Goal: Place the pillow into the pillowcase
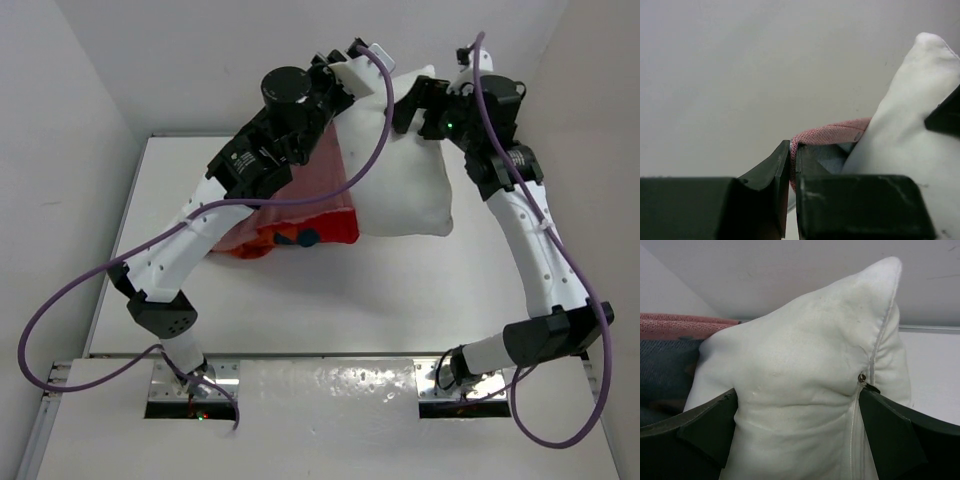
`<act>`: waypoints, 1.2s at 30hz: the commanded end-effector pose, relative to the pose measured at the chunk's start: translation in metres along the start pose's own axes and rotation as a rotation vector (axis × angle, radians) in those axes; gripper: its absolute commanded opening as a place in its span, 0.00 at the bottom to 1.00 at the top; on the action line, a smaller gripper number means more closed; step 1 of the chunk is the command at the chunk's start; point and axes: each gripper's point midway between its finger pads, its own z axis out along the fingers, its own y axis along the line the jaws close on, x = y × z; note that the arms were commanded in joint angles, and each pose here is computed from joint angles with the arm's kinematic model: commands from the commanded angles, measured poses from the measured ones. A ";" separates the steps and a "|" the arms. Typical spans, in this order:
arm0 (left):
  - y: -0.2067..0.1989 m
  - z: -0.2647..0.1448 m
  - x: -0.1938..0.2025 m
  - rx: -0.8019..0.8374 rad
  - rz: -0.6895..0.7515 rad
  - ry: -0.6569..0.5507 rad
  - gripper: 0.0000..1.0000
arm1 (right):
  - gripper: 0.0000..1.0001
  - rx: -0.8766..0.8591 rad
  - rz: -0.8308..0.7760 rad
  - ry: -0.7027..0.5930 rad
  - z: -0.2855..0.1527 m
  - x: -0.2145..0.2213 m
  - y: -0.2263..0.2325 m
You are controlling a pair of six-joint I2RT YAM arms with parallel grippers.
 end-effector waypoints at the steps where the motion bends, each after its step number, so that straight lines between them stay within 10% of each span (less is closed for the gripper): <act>1: 0.110 -0.044 -0.067 -0.270 -0.149 -0.256 0.00 | 0.99 -0.003 0.051 -0.029 -0.017 -0.023 -0.014; 15: 0.081 -0.032 -0.038 -0.115 -0.199 -0.227 0.00 | 0.99 -0.145 -0.360 -0.203 -0.009 -0.067 0.055; 26: 0.064 -0.033 -0.022 -0.041 -0.242 -0.188 0.00 | 0.99 -0.109 -0.328 -0.402 -0.065 -0.095 0.044; 36: 0.012 -0.041 -0.022 0.192 -0.331 -0.171 0.00 | 0.99 -0.515 -0.548 -0.145 -0.014 -0.008 0.111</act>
